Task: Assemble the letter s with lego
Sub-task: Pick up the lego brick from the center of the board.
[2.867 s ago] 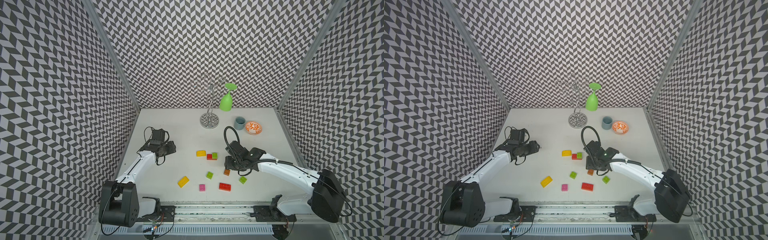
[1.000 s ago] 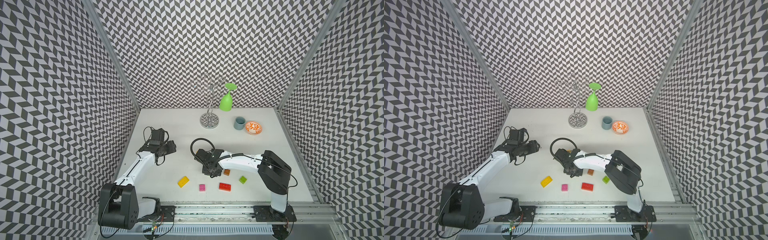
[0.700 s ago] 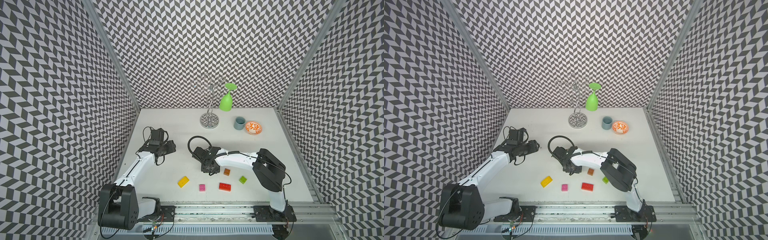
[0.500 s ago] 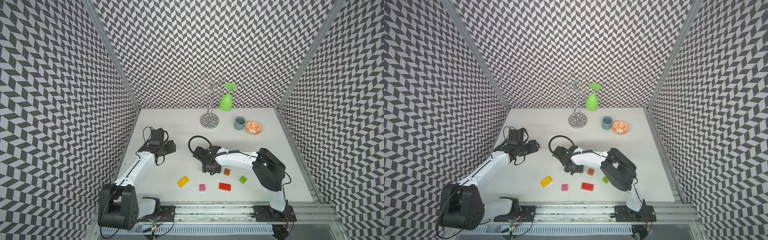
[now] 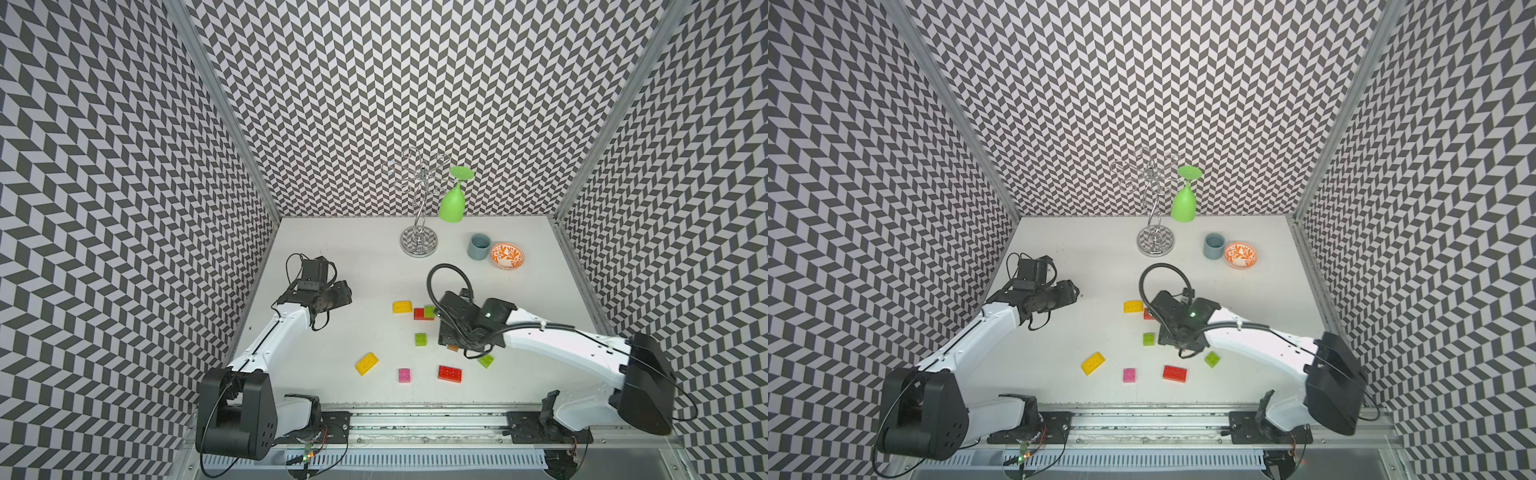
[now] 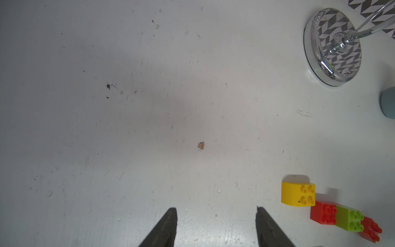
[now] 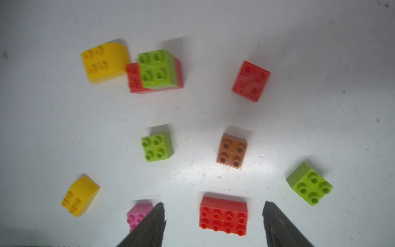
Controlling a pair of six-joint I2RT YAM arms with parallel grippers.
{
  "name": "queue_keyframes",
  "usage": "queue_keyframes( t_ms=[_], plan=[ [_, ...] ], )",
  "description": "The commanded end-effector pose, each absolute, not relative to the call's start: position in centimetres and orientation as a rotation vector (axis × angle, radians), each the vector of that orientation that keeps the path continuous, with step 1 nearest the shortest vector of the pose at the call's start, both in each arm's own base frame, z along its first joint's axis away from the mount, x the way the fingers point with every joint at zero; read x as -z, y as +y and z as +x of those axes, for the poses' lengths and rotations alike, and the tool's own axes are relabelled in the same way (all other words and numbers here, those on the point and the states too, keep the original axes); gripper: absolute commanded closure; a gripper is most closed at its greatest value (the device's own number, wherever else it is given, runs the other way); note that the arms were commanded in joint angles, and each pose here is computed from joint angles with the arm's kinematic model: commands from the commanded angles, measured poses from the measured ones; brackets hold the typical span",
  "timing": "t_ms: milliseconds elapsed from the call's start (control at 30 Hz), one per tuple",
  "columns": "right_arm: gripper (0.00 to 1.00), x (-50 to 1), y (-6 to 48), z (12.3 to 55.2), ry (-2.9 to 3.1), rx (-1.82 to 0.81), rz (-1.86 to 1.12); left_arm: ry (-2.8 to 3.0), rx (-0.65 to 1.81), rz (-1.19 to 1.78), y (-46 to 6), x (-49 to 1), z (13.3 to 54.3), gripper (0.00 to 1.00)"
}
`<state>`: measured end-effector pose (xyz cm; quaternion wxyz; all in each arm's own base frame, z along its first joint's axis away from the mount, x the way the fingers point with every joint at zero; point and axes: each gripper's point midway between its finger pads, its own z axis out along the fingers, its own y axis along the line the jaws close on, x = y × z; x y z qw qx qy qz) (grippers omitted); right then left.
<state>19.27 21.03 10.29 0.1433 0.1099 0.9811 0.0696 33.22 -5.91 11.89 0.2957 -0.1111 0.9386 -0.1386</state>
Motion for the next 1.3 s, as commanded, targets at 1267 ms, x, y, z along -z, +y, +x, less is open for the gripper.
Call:
queue_keyframes(
  t_ms=[1267],
  plan=[
    [0.6, -2.3, 13.0, 17.1, 2.84, -0.186, 0.879, 2.479, 0.411, -0.283, -6.3, -12.1, 33.3, 0.46]
  ],
)
